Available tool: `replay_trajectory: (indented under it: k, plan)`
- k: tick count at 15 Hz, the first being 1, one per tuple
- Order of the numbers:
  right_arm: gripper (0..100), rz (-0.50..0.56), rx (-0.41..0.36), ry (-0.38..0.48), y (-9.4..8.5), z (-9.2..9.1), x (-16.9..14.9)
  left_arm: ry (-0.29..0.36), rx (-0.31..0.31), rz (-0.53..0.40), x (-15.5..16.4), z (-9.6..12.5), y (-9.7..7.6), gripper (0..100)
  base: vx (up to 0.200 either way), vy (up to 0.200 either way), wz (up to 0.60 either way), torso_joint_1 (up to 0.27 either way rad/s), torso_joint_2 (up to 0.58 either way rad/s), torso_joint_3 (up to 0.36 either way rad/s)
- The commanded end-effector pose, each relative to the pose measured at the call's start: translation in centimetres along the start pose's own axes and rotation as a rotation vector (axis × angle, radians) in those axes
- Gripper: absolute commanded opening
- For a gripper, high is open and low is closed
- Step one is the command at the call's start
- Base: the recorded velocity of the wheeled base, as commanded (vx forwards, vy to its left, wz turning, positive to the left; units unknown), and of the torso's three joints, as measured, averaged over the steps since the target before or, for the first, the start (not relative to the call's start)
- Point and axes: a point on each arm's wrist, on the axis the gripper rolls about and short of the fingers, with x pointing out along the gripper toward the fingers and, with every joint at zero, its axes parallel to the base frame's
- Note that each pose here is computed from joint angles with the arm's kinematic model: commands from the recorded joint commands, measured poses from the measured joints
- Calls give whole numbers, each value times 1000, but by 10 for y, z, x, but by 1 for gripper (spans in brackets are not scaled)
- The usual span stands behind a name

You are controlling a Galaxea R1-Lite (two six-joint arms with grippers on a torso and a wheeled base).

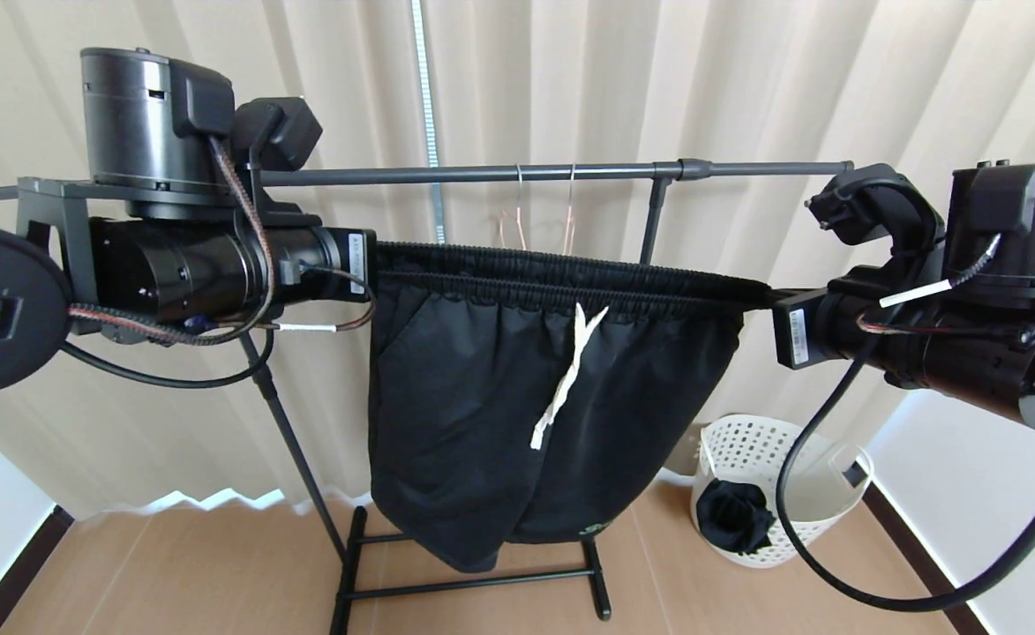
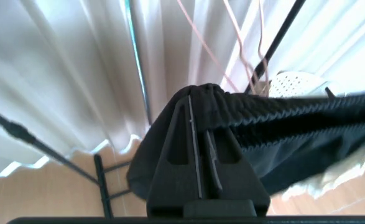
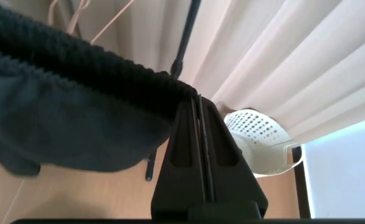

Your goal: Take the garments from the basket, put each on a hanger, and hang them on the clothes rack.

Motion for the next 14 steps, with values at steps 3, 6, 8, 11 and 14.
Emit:
replay_trajectory:
  k: [3, 6, 8, 11, 14]
  plan:
    - [0, 148, -63, 3, 23, 2, -47, -60, -8, -16, 36, 23, -10, 0, 0, 0, 0, 0, 0, 0]
    - [0, 279, -128, 15, 44, -2, -77, -117, -11, -53, 45, 40, -26, 0, 0, 0, 0, 0, 0, 0]
    - [0, 354, -159, 13, 58, -5, -87, -142, -11, -76, 53, 46, -37, 0, 0, 0, 0, 0, 0, 0]
    - [0, 461, -187, 19, 79, -12, -99, -173, -15, -140, 59, 54, -43, 0, 0, 0, 0, 0, 0, 0]
    - [0, 564, -150, 59, 106, -18, -103, -187, -11, -177, 57, 57, -56, 0, 0, 0, 0, 0, 0, 0]
